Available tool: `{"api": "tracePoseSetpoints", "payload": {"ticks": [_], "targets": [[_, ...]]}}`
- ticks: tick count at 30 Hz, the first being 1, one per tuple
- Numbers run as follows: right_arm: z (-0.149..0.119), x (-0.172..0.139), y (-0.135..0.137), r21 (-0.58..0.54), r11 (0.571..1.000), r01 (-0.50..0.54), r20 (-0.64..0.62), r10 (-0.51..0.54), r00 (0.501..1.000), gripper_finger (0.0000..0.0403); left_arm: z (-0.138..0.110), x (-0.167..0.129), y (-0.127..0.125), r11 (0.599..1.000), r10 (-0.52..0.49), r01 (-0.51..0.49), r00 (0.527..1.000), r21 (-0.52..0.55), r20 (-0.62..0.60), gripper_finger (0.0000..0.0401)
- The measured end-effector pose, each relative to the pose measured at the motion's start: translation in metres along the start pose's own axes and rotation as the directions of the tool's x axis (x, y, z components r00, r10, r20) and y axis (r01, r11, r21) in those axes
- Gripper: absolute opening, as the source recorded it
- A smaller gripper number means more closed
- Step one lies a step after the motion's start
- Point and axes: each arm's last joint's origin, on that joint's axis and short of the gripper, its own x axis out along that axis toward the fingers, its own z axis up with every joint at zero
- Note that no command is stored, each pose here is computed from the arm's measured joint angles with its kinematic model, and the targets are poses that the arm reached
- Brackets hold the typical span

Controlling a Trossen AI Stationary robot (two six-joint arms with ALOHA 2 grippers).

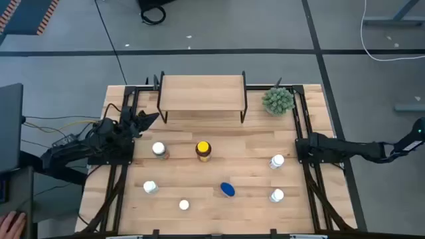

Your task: Pick and place medicine bottles onto shelf by color

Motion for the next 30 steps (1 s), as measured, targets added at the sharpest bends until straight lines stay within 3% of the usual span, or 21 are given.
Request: {"api": "tracePoseSetpoints", "payload": {"ticks": [30], "targets": [[0.0001,0.0000,0.0001,0.000,1.000,0.000,0.000,0.000,1.000,0.0019,0.0000,0.0000,0.0000,1.000,0.001,-0.001,1.000,0.000,0.000,0.0031]]}}
